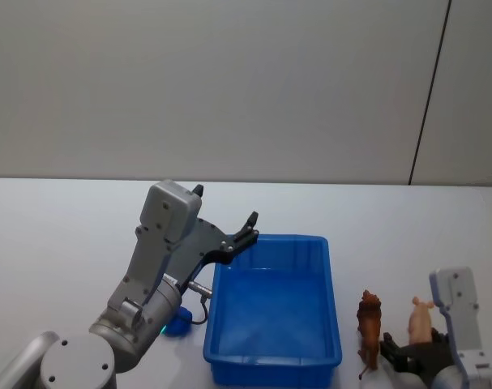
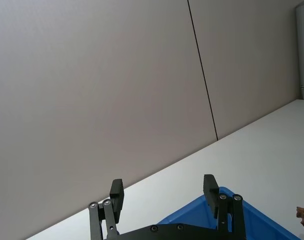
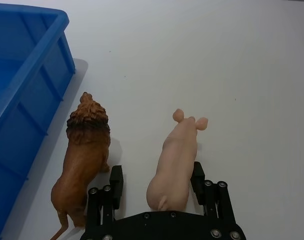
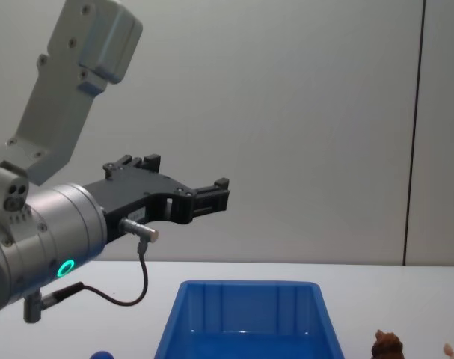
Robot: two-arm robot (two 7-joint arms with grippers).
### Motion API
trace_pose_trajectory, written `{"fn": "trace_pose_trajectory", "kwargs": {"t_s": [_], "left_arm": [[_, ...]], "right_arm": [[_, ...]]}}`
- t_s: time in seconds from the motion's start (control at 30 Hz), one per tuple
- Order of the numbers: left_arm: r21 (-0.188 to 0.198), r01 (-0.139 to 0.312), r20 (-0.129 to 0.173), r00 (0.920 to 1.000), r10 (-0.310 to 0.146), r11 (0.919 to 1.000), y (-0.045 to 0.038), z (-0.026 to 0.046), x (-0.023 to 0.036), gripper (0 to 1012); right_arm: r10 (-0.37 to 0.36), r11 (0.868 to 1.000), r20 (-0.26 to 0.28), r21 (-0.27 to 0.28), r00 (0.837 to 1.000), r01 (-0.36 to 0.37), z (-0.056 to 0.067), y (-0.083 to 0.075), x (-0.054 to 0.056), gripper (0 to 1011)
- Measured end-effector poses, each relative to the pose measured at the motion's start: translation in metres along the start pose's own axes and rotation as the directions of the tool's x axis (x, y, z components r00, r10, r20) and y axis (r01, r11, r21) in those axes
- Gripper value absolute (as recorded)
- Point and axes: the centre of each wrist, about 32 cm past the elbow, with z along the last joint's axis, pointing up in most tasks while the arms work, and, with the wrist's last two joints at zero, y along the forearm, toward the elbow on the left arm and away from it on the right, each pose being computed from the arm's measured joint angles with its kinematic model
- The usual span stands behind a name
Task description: Pick up the two dolls from the table and place them into the box.
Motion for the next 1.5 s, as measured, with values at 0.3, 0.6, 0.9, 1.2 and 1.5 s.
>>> {"fn": "trace_pose_trajectory", "kwargs": {"t_s": [0.3,0.6,0.9,1.2,1.5], "left_arm": [[0.0,0.0,0.0,1.0,0.0,1.0,0.0,0.0,0.0,1001],[0.0,0.0,0.0,1.0,0.0,1.0,0.0,0.0,0.0,1001],[0.0,0.0,0.0,1.0,0.0,1.0,0.0,0.0,0.0,1001],[0.0,0.0,0.0,1.0,0.0,1.0,0.0,0.0,0.0,1001],[0.0,0.0,0.0,1.0,0.0,1.0,0.0,0.0,0.0,1002]], "right_arm": [[-0.014,1.0,-0.011,-0.008,1.0,0.014,-0.001,0.0,-0.002,579],[-0.046,0.999,0.008,0.014,0.999,0.046,0.0,-0.002,-0.002,381],[-0.074,0.993,0.039,0.094,0.997,0.07,0.005,-0.006,0.0,381],[-0.034,0.982,0.066,0.189,0.997,0.021,0.012,-0.01,0.003,381],[0.065,0.963,0.096,0.255,0.993,-0.088,0.021,-0.012,0.004,381]]}}
